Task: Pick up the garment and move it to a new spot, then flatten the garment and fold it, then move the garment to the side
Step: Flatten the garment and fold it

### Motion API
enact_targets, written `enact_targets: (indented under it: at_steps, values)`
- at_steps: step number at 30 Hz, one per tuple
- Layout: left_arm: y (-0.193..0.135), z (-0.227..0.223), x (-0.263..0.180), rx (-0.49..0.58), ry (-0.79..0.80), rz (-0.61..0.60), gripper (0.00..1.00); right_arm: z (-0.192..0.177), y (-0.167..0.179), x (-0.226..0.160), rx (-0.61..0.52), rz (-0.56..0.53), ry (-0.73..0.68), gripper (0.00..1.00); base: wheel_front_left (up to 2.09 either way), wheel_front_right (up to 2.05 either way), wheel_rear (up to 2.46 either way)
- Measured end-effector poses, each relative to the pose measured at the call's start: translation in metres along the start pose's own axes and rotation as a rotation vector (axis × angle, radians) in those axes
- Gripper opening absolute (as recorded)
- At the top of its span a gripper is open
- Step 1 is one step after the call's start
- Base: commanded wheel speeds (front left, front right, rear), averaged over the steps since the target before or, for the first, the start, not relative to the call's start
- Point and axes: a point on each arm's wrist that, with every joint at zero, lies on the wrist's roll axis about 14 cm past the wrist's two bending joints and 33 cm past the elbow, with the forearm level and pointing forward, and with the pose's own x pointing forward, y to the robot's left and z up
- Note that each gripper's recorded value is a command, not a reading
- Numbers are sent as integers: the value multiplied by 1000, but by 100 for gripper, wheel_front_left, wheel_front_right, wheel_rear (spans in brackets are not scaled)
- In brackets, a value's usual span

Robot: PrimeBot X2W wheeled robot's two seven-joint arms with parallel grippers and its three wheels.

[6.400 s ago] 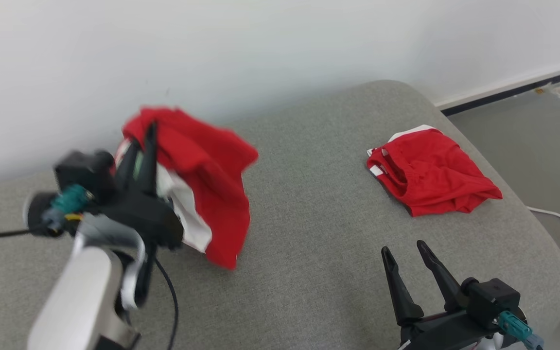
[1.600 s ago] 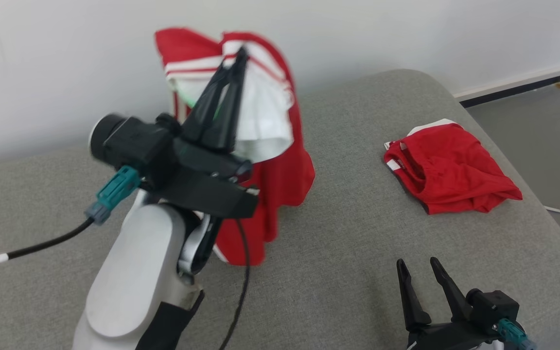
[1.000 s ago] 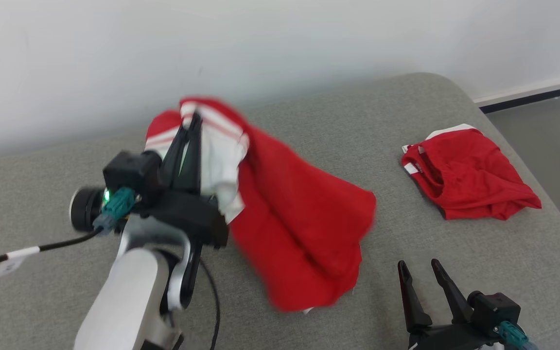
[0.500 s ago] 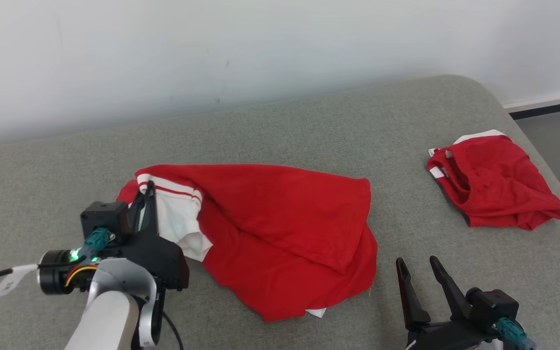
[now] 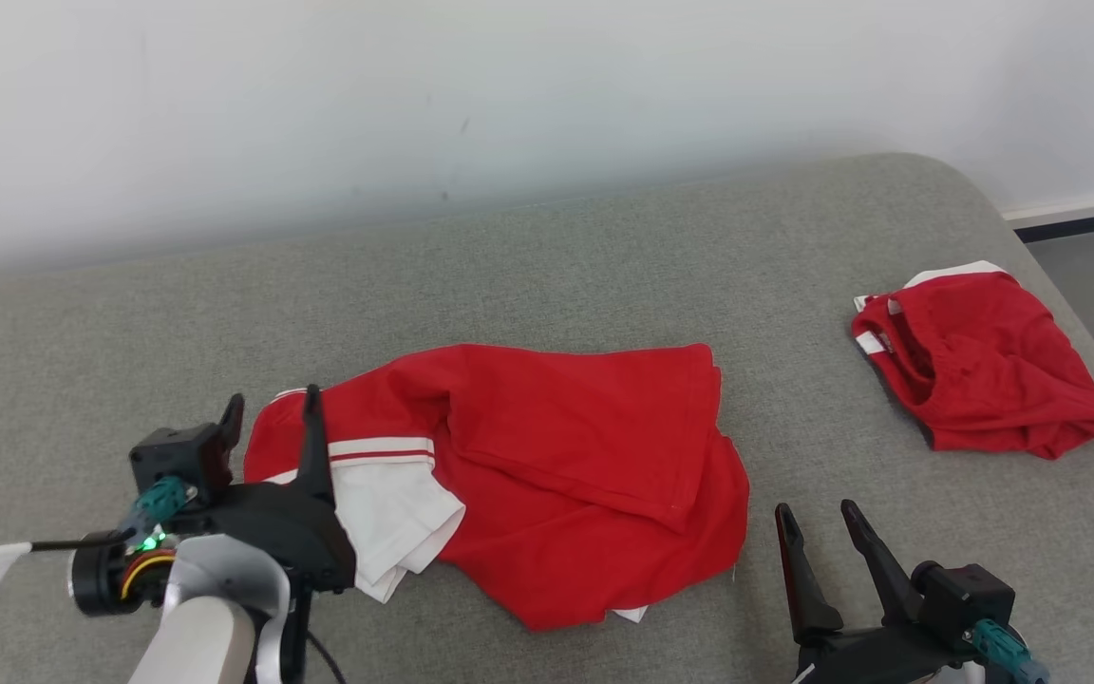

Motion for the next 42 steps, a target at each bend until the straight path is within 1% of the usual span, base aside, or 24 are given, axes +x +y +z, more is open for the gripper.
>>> enact_targets:
  at_steps: [2, 5, 9, 13, 21, 31, 32, 33, 34, 35, 39, 42]
  values:
    - [11, -3, -2, 4, 3, 30, 100, 0, 1, 1, -2, 3, 1, 100, 0, 0, 0]
    - [29, -23, -12, 18, 59, 69, 100, -3, 2, 1, -2, 7, 9, 100, 0, 0, 0]
    - [37, -57, -26, -4, 166, 91, 100, -5, 7, 4, -3, 21, 19, 100, 0, 0, 0]
    - [28, -91, -37, -64, 279, 77, 100, -6, 10, 6, -3, 33, 25, 100, 0, 0, 0]
    - [16, -135, -48, -74, 448, 62, 100, -5, 9, 7, -5, 31, 24, 100, 0, 0, 0]
    - [2, -143, -36, -101, 465, 33, 100, -8, -2, 3, -4, -8, 31, 100, 0, 0, 0]
    - [0, -143, -34, -102, 466, 23, 98, -9, -3, 3, -4, -9, 32, 100, 0, 0, 0]
    - [-3, -144, -34, -105, 468, 12, 45, -9, -3, 3, -5, -10, 33, 100, 0, 0, 0]
    - [-5, -145, -33, -107, 470, 1, 25, -9, -4, 4, -5, -11, 33, 100, 0, 0, 0]
    - [-7, -145, -33, -104, 469, -11, 0, -9, -4, 4, -4, -11, 33, 100, 0, 0, 0]
    - [-9, -145, -34, -101, 464, -24, 0, -10, -3, 5, -4, -9, 34, 100, 0, 0, 0]
    - [4, -140, -35, -110, 439, 23, 0, -9, -1, 6, -8, 0, 34, 100, 0, 0, 0]
